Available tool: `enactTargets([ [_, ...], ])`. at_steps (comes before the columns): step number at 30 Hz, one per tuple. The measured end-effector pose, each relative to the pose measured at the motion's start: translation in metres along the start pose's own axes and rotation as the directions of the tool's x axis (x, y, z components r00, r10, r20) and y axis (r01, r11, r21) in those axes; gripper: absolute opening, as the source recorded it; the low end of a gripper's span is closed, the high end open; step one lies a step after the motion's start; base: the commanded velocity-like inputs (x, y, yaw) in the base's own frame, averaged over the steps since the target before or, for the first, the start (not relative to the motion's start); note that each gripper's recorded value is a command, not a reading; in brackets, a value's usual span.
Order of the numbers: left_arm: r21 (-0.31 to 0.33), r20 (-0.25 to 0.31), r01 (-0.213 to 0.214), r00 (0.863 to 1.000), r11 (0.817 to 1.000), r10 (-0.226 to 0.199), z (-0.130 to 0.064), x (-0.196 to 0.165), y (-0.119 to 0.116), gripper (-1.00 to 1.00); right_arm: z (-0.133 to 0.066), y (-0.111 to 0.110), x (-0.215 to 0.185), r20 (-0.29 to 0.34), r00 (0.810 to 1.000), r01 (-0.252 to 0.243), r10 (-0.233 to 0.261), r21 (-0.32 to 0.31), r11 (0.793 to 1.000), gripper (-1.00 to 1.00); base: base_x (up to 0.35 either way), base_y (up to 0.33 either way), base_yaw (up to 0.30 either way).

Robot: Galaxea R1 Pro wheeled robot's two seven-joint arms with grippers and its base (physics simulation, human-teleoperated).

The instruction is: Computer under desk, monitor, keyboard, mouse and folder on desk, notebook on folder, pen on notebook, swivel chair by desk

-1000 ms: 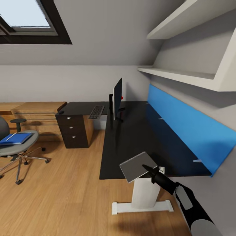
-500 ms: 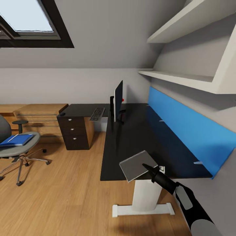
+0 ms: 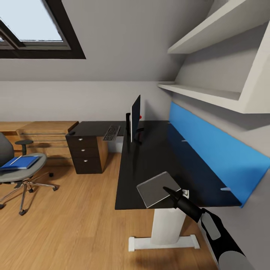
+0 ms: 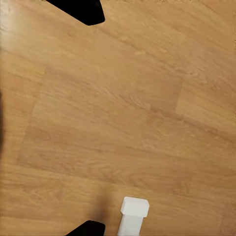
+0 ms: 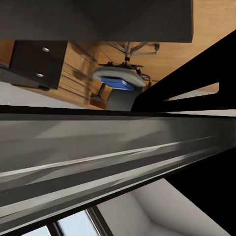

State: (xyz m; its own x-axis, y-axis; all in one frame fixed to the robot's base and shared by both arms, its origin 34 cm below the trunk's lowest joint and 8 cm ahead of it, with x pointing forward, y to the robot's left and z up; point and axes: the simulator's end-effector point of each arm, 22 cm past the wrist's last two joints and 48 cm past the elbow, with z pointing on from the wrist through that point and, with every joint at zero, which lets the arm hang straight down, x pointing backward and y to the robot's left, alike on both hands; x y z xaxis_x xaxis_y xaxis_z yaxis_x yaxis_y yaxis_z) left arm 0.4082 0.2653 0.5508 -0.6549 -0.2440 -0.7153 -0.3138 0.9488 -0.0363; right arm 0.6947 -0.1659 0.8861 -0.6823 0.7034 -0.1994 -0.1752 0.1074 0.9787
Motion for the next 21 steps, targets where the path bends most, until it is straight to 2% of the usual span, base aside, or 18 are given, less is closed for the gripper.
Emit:
enactTargets([
  [21,-0.002,0.000,0.001,1.000,1.000,-0.001,-0.023,-0.021,0.000,1.00,-0.001,0.027,-0.005,0.002,1.000,-0.008,0.008,0.004,1.000,-1.00,0.000,0.000,0.000],
])
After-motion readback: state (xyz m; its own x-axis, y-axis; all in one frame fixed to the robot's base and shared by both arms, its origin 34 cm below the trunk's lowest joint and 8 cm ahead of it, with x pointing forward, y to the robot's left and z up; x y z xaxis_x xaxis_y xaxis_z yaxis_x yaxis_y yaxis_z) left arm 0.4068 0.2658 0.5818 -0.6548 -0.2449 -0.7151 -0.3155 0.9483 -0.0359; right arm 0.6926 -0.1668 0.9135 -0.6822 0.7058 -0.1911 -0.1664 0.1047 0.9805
